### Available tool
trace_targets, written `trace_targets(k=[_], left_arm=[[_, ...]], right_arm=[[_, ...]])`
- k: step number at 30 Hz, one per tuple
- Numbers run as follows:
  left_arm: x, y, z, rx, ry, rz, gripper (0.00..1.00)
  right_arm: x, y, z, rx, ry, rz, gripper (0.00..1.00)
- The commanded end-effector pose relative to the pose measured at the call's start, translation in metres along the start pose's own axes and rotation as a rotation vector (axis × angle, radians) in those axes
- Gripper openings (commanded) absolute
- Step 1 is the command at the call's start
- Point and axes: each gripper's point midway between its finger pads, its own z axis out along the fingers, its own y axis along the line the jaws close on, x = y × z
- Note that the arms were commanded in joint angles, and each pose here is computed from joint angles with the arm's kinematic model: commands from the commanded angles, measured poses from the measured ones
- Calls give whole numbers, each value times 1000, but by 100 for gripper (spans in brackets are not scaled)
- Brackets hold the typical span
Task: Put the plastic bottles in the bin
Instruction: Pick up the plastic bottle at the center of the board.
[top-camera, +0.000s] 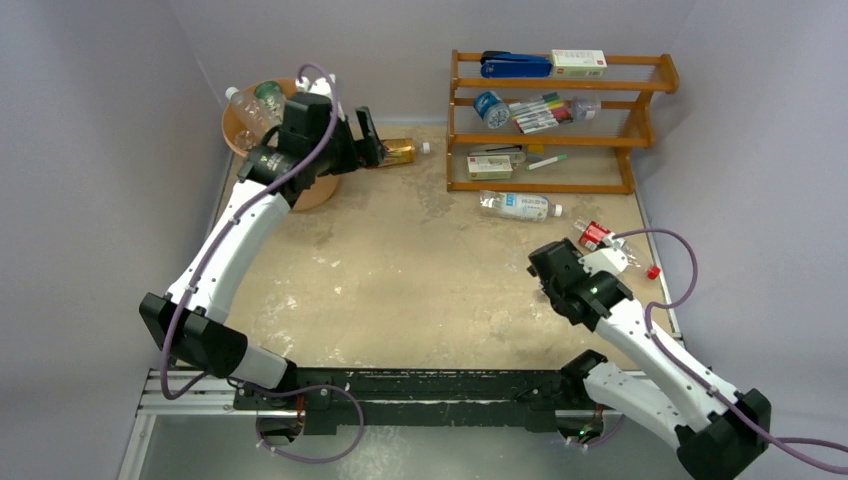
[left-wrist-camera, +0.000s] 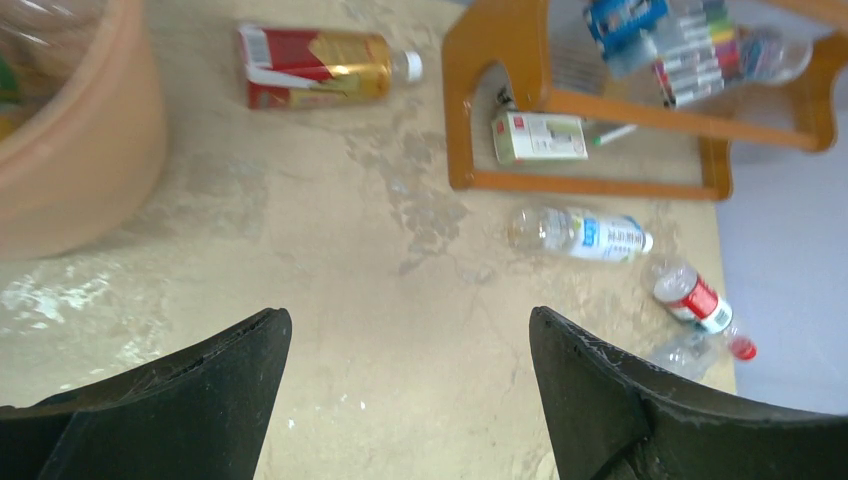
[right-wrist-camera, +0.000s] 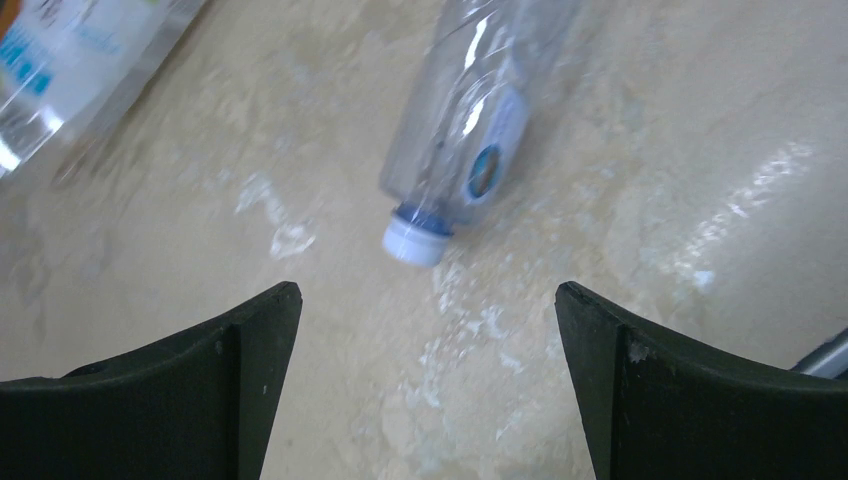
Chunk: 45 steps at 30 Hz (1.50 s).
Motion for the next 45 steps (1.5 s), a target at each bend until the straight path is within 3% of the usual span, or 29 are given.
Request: trace_targets(k=[1,13,23,30,41,45], left_arm=[[12,-15,-6,23,-49,45,89],[80,-17,-8,35,42,73,89],[136,-26,-15,68,118,87,90],[178,-38,-17,85,164,111,90],[221,-51,-18,146,220,134,91],[235,-51,-25,162,243,138,91]], right_arm=[[-23,-21,17,181,-44,104,100],[-58,-22,59,274,-59,128,100],[-51,-27,95,349,27,110,99],[-38,-21,109,302,79,84,72],[-16,-13,121,219,142,53,69],[0,-6,126,160,195,45,62]])
